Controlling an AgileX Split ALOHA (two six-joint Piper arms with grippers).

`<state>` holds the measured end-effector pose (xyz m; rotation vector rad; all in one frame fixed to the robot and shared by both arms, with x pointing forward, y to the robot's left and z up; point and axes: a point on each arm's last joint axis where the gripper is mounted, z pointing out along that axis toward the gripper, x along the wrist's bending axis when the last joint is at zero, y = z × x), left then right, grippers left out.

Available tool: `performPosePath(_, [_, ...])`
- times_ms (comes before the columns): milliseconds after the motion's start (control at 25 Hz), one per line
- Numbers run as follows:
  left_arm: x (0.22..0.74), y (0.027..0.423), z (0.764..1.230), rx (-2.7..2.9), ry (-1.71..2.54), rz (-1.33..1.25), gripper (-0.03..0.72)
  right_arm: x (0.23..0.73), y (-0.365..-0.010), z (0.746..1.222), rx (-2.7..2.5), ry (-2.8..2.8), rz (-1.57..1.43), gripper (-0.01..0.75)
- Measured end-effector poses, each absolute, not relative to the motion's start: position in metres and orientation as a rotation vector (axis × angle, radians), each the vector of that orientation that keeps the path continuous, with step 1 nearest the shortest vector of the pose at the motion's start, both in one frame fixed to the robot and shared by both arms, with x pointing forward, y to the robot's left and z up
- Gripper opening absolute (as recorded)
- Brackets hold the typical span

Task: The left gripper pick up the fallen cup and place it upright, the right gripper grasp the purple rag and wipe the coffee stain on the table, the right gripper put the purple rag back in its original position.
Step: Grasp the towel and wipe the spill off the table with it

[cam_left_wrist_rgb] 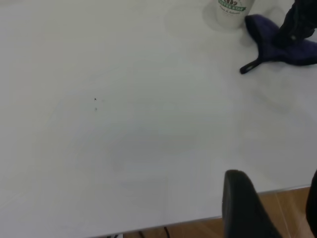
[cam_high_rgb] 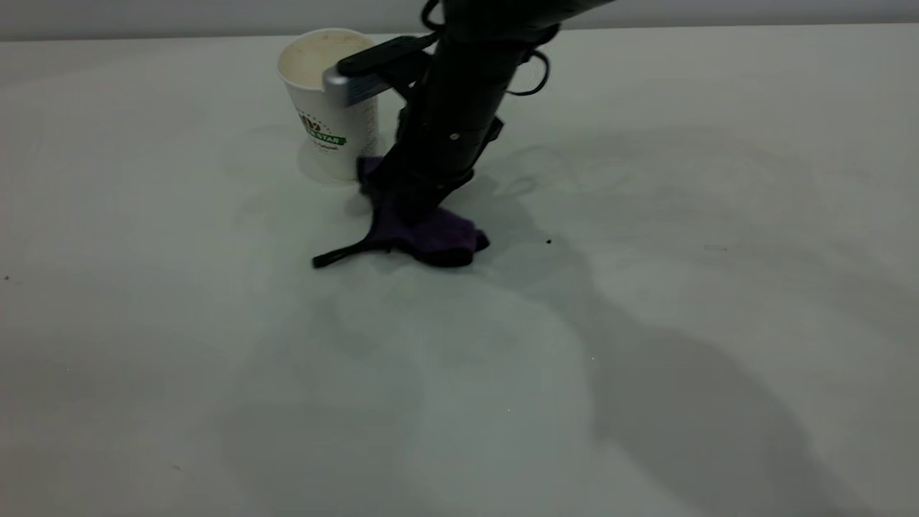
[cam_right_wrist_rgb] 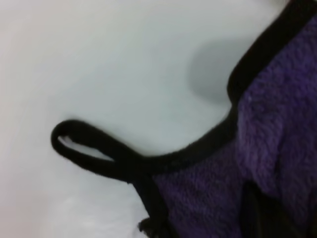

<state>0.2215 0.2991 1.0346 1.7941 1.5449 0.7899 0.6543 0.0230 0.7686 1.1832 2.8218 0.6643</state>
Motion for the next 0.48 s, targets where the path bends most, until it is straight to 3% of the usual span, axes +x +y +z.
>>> performPosePath(280, [0.221, 0.299, 1.035, 1.794, 1.545, 0.79, 0.382, 0.632, 0.02, 0.766, 1.33, 2.989, 0.385, 0.105])
performPosePath(480, [0.222, 0.299, 1.034, 1.795, 1.545, 0.789, 0.382, 0.641, 0.002, 0.766, 1.485, 2.798, 0.164, 0.105])
